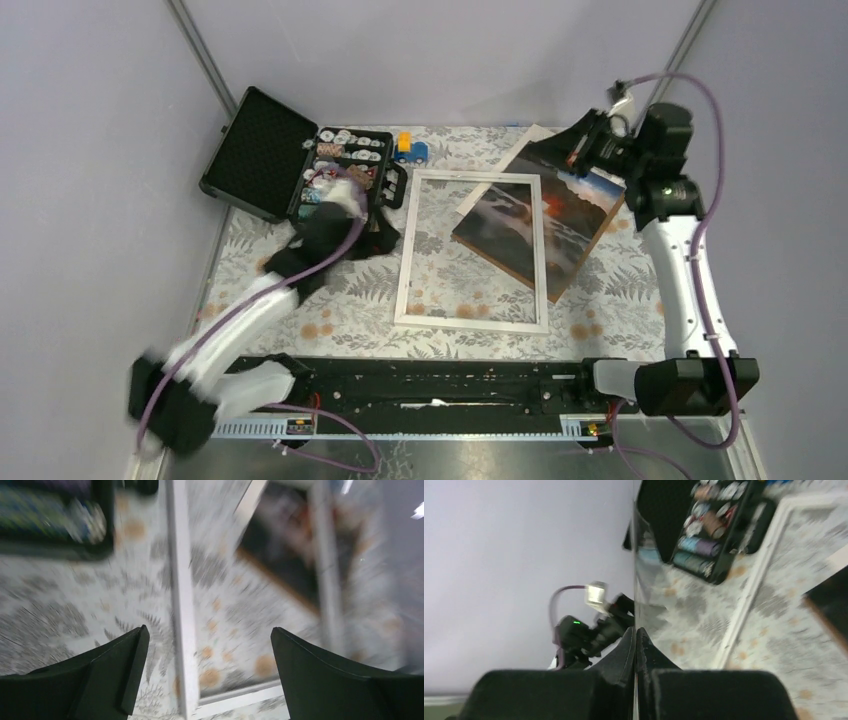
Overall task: Put the photo into the frame
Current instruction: Place the photo frame at the center of the board.
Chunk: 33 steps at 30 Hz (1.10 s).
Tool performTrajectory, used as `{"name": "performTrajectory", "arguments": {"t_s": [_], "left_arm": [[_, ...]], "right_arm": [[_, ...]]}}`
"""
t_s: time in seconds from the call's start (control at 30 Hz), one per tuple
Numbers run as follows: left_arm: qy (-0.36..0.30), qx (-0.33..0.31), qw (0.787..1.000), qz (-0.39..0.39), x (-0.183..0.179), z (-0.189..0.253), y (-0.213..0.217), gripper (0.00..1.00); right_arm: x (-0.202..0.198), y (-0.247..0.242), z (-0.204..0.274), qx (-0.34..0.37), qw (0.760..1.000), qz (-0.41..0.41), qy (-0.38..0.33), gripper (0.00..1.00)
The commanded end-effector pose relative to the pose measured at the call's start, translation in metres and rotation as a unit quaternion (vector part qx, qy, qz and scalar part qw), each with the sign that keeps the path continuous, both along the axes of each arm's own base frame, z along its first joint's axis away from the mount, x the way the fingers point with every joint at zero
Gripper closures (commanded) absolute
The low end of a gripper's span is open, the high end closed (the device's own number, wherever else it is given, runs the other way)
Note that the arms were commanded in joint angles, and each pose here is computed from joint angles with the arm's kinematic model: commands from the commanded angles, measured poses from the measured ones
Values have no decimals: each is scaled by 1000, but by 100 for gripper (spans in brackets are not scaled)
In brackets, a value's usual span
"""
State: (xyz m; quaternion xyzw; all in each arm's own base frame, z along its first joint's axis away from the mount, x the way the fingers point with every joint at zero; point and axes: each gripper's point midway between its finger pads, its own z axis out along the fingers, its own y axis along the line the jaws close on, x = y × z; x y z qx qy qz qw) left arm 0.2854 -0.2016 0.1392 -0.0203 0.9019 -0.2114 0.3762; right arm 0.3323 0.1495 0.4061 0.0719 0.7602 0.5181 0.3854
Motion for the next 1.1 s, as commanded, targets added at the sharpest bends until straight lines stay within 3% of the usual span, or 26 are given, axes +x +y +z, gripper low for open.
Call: {"name": "performTrajectory", "arguments": {"t_s": [0.0,0.1,0.3,0.43,0.53,0.83,0.9,0.97,1.07], "left_arm": [[-151,-127,980,4,-24,110,42,1],[-206,-187,958,-65,-43,143,37,1],[-277,-340,884,-162,-54,183,9,1],[-304,-433,812,-246,-65,204,-8,1],[-283,-490,770,-297,-73,207,-16,1],[-266,-504,734,-368,-110,210,-48,1],[-261,-507,735,-367,-111,209,-48,7],[-250,-510,741,-358,-108,206,-46,22],[-229,-523,751,-332,-99,204,-38,34]], "right_arm": [[-45,38,28,111,986,123,-22,100],[-47,40,21,117,984,132,-9,100],[-57,49,37,131,981,144,-17,100],[-64,52,45,141,980,141,-18,100],[-63,50,53,150,981,121,-23,100],[-41,43,57,166,984,61,-24,100],[-35,41,59,172,983,50,-27,100],[-27,38,58,175,984,30,-28,100],[-13,36,51,179,984,8,-20,100]]}}
